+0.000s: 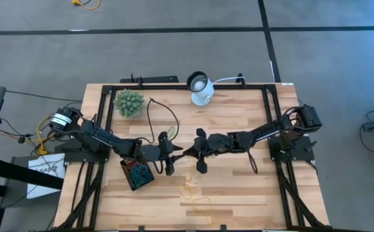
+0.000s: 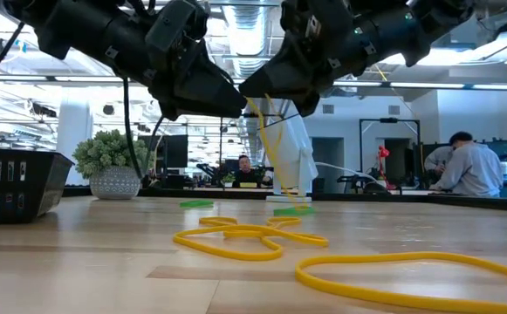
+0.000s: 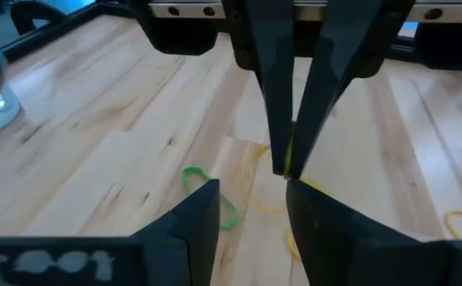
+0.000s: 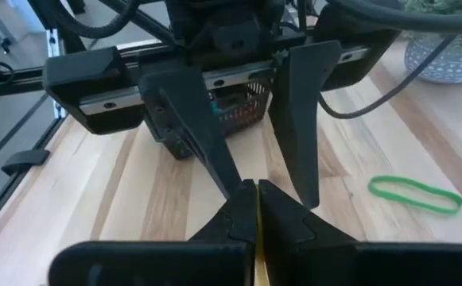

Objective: Pick and place items into bin
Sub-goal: Put the yellow rubber band into the black bin

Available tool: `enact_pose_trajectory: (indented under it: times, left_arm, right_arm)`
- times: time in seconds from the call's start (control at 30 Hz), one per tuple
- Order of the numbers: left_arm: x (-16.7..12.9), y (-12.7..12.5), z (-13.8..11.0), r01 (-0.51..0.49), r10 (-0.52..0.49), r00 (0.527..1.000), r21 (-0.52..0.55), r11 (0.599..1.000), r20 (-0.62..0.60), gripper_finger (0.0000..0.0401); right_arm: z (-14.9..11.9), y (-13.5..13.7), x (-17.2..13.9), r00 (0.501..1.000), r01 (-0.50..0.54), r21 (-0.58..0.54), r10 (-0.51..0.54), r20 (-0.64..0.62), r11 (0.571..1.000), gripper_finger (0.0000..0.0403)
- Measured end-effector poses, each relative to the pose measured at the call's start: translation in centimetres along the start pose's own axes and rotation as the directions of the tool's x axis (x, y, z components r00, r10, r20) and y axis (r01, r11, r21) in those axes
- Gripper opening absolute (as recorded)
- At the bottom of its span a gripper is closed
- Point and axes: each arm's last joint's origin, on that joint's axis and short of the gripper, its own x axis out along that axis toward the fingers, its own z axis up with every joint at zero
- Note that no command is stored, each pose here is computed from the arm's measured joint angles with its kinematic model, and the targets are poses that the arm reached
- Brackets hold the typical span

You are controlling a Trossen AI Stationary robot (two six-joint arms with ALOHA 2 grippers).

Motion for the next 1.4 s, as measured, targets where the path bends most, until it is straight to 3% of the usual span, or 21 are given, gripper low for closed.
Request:
enact_pose_trajectory:
  times: [0.3, 0.93, 1.1, 1.3, 1.4]
  left_arm:
    - [0.0, -0.1, 0.0, 0.029, -0.028, 1.000, 0.017, 0.999, -0.009, 0.0181]
    - [0.1, 0.3, 0.1, -0.013, 0.013, 1.000, 0.013, 1.000, 0.000, 0.0192]
    - [0.1, 0.4, -0.3, -0.025, 0.026, 0.999, 0.026, 0.999, -0.033, 0.0147]
    - [0.0, 0.7, -1.1, -0.050, 0.048, 0.992, -0.007, 0.999, -0.114, 0.0020]
    - [0.0, 0.8, -1.5, -0.064, 0.061, 0.987, -0.016, 0.998, -0.148, 0.0009]
  right_arm:
    - [-1.2, 0.0, -0.1, 0.992, 0.019, 0.022, -0.017, -0.123, 1.000, 0.0000]
    - [0.4, -0.3, 0.0, 0.999, 0.005, 0.023, -0.006, 0.033, 1.000, 0.0000]
    - [0.2, -0.3, 0.0, 1.000, 0.006, 0.022, -0.006, 0.016, 1.000, 0.0001]
    - [0.0, -0.7, 0.0, 1.000, 0.021, 0.023, -0.021, -0.017, 1.000, 0.0027]
    - [0.0, -0.7, 0.0, 1.000, 0.022, 0.023, -0.021, -0.017, 0.999, 0.0046]
